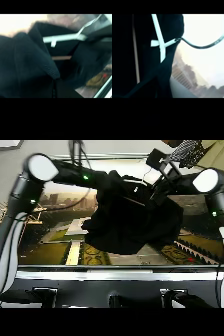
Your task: Fold the clothes and pants, and hang the long-sleeved shirts on hangers.
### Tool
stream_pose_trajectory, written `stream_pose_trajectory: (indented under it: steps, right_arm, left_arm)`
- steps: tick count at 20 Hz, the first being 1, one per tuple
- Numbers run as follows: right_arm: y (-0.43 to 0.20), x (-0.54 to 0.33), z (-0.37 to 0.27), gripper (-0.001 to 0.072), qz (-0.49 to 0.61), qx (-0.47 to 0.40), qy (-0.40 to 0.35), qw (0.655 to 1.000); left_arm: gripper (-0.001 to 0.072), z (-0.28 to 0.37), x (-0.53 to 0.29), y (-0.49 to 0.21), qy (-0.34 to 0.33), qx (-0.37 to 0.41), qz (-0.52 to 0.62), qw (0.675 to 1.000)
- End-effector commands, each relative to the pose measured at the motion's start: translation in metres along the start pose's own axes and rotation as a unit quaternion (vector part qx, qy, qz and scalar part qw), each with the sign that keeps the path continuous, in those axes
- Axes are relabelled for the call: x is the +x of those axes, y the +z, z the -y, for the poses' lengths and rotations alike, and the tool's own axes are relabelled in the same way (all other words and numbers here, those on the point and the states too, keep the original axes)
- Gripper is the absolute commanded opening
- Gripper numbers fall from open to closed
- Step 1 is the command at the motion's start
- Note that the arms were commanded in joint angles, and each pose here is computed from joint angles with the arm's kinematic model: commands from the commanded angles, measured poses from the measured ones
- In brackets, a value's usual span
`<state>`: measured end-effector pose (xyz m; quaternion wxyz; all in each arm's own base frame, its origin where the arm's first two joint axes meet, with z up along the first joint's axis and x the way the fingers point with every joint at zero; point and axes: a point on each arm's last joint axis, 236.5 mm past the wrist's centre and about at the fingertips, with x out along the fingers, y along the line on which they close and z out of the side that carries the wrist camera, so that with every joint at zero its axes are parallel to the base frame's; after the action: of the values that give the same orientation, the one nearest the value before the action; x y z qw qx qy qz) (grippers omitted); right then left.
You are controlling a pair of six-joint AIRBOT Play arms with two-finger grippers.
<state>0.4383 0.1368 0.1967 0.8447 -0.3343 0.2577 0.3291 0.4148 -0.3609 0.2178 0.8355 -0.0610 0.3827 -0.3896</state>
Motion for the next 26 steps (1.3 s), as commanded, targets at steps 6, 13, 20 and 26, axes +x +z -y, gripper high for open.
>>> stream_pose_trajectory:
  steps: [6, 13, 20, 26]
  right_arm:
    - [-0.003, -0.072, 0.011, 0.0041, -0.023, -0.014, -0.067, 0.997]
    - [0.003, -0.088, -0.001, 0.0041, -0.011, -0.006, -0.055, 0.998]
    - [0.017, -0.072, -0.02, 0.0041, 0.019, -0.048, -0.006, 0.999]
    - [0.012, -0.033, -0.037, 0.0041, 0.024, -0.115, 0.059, 0.991]
  left_arm:
    - [0.0031, -0.013, 0.035, -0.036, 0.082, -0.048, -0.052, 0.994]
    - [0.0613, -0.034, 0.025, -0.053, 0.096, 0.002, -0.1, 0.99]
    - [0.0612, -0.121, -0.05, -0.016, 0.122, 0.143, -0.073, 0.979]
    - [0.0608, -0.123, -0.044, -0.013, 0.057, 0.334, -0.073, 0.938]
